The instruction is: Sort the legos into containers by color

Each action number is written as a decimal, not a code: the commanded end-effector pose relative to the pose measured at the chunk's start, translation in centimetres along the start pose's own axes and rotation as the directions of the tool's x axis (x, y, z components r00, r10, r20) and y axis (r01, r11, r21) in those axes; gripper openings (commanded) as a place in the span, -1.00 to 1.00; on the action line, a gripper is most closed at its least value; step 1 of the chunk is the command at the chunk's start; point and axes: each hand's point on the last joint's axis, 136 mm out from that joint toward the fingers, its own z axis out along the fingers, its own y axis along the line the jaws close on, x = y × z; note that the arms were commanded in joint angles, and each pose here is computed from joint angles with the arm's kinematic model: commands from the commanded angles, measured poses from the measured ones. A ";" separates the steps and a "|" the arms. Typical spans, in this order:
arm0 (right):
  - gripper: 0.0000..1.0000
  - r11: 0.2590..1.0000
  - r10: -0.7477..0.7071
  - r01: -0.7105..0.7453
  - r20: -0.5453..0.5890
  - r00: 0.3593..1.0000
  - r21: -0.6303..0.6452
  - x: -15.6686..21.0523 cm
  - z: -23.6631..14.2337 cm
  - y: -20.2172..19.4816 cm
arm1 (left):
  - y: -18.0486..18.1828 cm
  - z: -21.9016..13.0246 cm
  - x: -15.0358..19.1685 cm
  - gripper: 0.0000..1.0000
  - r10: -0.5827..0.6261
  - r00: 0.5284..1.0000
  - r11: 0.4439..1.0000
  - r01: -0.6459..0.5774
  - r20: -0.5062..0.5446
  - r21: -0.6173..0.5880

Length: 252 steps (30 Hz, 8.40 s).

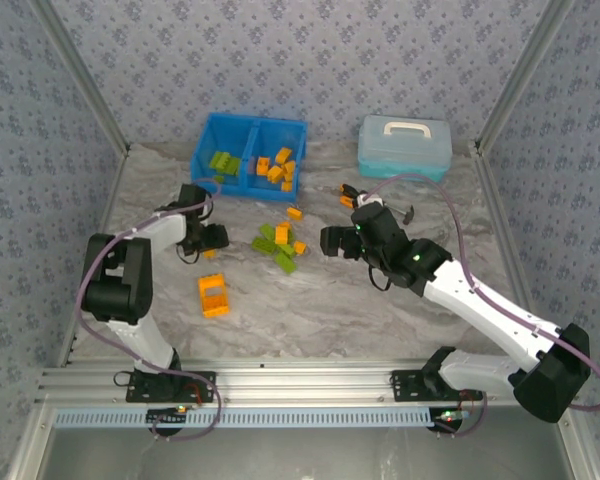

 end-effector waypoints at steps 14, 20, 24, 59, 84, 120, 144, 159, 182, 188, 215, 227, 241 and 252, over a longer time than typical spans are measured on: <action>1.00 0.999 0.043 -0.043 0.004 0.999 -0.003 -0.1 -0.3 -0.1 | -0.7 -1.4 1.8 -0.25 -0.019 1.000 0.999 0.019 0.000 0.033; 1.00 0.999 0.043 -0.043 0.006 0.999 0.005 -0.1 -0.4 -0.3 | -6.1 -11.2 -1.9 -0.25 -0.047 0.975 0.963 -0.013 0.218 0.269; 1.00 0.999 0.055 -0.055 0.021 0.998 -0.003 -0.5 -0.2 -0.1 | -10.9 -17.1 -4.7 -0.25 -0.046 0.914 0.928 -0.111 0.403 0.356; 1.00 0.983 0.176 -0.174 0.028 0.984 -0.053 1.1 -4.1 -1.4 | -24.3 -15.2 -28.3 0.43 0.093 0.718 0.962 -0.243 0.690 0.123; 0.88 0.976 -0.132 0.114 -0.093 0.987 -0.183 2.1 4.7 4.0 | -6.8 -20.1 5.5 0.53 -0.089 0.917 0.969 -0.012 0.390 0.248; -0.21 0.889 -0.451 0.443 -0.384 0.805 -0.115 10.0 22.1 7.2 | -5.6 -19.9 9.7 0.69 -0.039 0.936 0.946 -0.079 0.351 0.316; -0.39 0.880 -0.326 0.302 -0.003 0.945 -0.368 -5.6 8.7 17.4 | -2.1 -23.9 7.8 0.99 -0.170 0.840 0.960 0.023 0.516 0.279; -0.33 0.933 -0.115 0.209 0.306 0.945 -0.295 -17.6 24.7 22.5 | 0.5 -24.3 9.3 0.98 -0.238 0.803 0.952 0.081 0.547 0.295; -0.03 0.911 -0.008 0.204 0.479 0.878 -0.359 -24.3 20.7 22.4 | 1.3 -23.6 9.3 0.99 -0.226 0.799 0.963 0.097 0.558 0.251; 0.26 0.886 -0.154 0.295 0.373 0.915 -0.359 -23.6 12.3 22.6 | -0.2 -23.3 9.0 0.98 -0.229 0.831 0.957 0.097 0.507 0.273; 1.00 0.994 -0.077 0.076 0.002 0.997 0.074 -0.8 -2.5 -1.6 | -18.0 -8.8 10.9 0.80 -0.420 0.904 0.899 0.426 -0.077 0.100; 1.00 0.994 -0.023 0.018 0.051 0.998 0.107 0.8 -5.2 -5.0 | -18.2 -3.0 13.3 0.55 -0.528 0.838 0.848 0.510 -0.138 -0.146; 1.00 0.996 -0.021 0.016 0.056 0.998 0.091 1.1 -5.6 -5.4 | -16.4 -0.5 13.1 0.28 -0.563 0.823 0.813 0.536 -0.072 -0.227; 1.00 0.997 0.012 -0.016 0.065 0.998 0.074 0.8 -5.8 -5.2 | -15.0 -1.3 12.7 -0.38 -0.527 0.846 0.839 0.503 -0.080 -0.209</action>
